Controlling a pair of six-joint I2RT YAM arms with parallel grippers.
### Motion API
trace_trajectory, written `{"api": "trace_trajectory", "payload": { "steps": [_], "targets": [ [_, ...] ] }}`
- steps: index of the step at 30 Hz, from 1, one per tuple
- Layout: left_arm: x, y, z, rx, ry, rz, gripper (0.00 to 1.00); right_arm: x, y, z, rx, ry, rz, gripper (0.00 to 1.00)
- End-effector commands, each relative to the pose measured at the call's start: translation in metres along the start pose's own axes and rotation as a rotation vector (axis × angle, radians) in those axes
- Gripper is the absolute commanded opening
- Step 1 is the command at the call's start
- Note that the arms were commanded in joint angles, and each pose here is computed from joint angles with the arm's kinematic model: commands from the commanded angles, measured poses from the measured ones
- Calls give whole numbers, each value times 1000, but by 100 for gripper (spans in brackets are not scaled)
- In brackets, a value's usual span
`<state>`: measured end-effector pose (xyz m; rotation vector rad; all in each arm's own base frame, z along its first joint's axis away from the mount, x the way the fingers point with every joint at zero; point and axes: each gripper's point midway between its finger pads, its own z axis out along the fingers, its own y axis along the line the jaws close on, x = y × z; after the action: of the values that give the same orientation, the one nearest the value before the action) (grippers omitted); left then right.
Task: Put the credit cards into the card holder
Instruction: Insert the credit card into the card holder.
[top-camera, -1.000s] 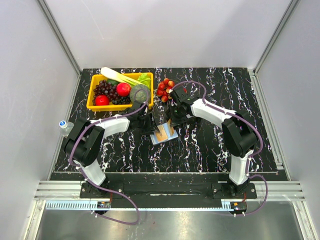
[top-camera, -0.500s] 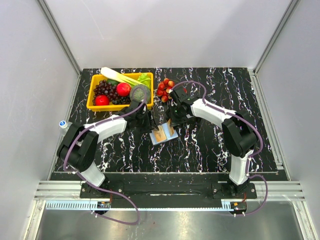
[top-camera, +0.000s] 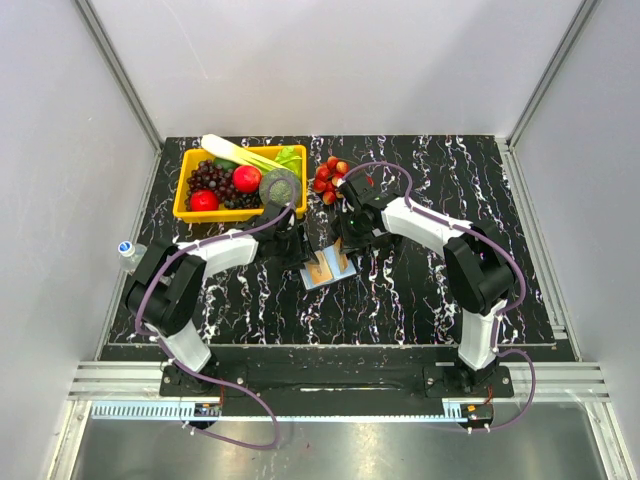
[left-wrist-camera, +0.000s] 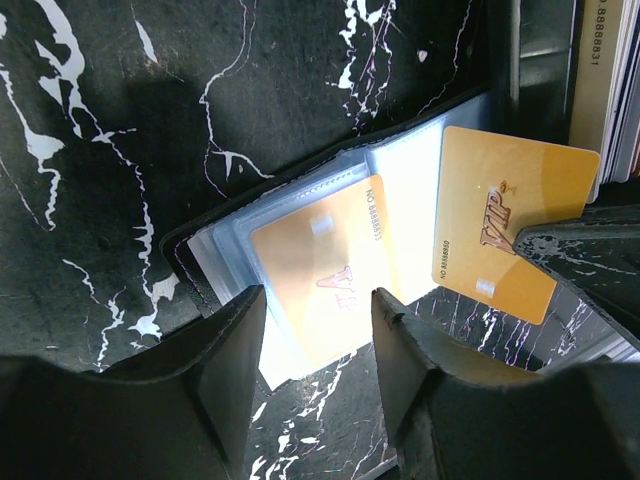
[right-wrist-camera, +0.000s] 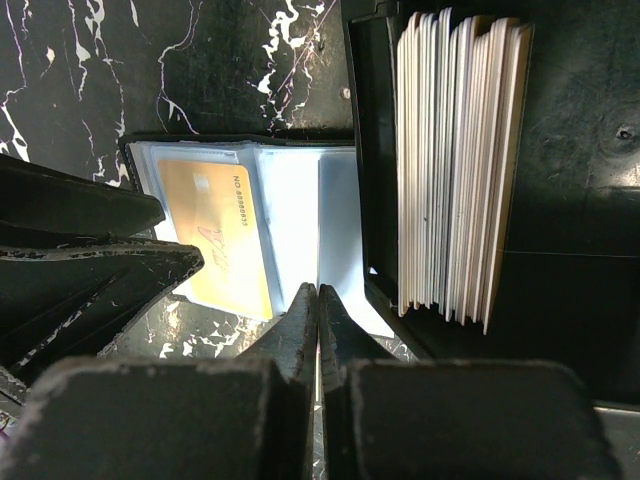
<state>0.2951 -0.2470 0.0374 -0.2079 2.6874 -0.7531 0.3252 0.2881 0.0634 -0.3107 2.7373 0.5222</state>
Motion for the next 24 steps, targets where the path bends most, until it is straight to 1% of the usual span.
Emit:
{"api": "trace_trajectory", "payload": {
  "steps": [1, 15, 24],
  "targets": [
    [-3, -5, 5, 28, -14, -7, 50, -10, 15, -7, -44, -31, -28, 0],
    [-4, -19, 12, 98, -6, -22, 49, -7, 13, -9, -38, -29, -27, 0],
    [-8, -33, 16, 168, -6, -41, 49, -18, 9, -24, 1, -95, -31, 0]
  ]
}}
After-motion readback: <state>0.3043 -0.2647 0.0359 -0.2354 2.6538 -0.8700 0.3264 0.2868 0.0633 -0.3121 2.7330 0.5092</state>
